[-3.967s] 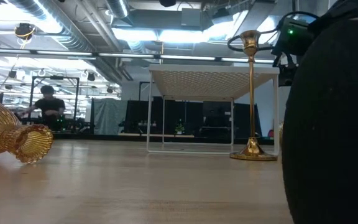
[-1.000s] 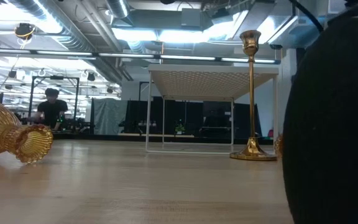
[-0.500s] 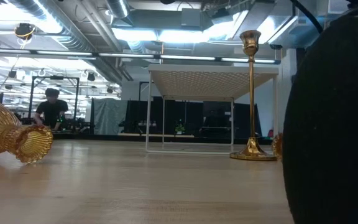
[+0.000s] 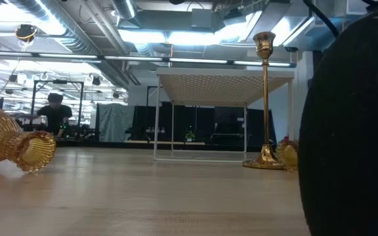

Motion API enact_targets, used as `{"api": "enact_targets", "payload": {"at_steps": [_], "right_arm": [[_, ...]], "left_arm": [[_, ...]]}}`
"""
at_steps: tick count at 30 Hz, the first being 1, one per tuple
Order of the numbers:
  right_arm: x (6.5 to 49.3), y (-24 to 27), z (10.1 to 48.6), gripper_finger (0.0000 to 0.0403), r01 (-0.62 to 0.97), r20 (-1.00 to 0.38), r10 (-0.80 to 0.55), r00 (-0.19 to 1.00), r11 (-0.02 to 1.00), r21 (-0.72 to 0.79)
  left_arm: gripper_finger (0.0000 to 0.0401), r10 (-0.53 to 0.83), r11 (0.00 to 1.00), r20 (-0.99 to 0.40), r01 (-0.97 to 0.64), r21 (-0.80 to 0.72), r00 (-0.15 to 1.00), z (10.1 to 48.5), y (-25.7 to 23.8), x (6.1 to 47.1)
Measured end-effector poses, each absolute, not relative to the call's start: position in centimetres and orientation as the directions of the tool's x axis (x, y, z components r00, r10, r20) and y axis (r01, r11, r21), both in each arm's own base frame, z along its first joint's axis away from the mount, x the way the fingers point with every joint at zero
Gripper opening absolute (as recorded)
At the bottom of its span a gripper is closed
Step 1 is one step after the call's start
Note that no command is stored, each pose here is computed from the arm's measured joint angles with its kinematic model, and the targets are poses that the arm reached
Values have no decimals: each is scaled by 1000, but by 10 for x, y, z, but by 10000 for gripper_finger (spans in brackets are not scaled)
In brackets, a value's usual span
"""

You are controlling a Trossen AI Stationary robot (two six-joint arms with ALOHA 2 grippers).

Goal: Pick & Place candle stick holders
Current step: Put the top yellow candle holder on the shelf

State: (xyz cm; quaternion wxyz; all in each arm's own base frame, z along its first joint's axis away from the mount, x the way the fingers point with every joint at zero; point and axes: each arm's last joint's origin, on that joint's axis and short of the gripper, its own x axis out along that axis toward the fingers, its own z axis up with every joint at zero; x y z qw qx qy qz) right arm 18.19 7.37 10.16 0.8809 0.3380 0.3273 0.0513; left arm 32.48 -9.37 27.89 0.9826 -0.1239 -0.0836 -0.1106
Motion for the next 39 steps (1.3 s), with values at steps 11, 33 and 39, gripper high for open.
{"api": "enact_targets", "payload": {"at_steps": [11, 33, 39], "right_arm": [[181, 99, 111, 23, 22, -493, 417, 763, 746, 666], [197, 148, 230, 22, -503, -93, 636, 766, 684, 529], [207, 152, 288, 22, -323, -243, 394, 886, 902, 286]], "left_arm": [[6, -213, 941, 193, 254, -221, 958, 279, -94, 325], [6, -196, 979, 276, 206, -7, 941, 298, -124, 304], [6, 63, 987, 201, -91, 135, 978, 305, -146, 293]]}}
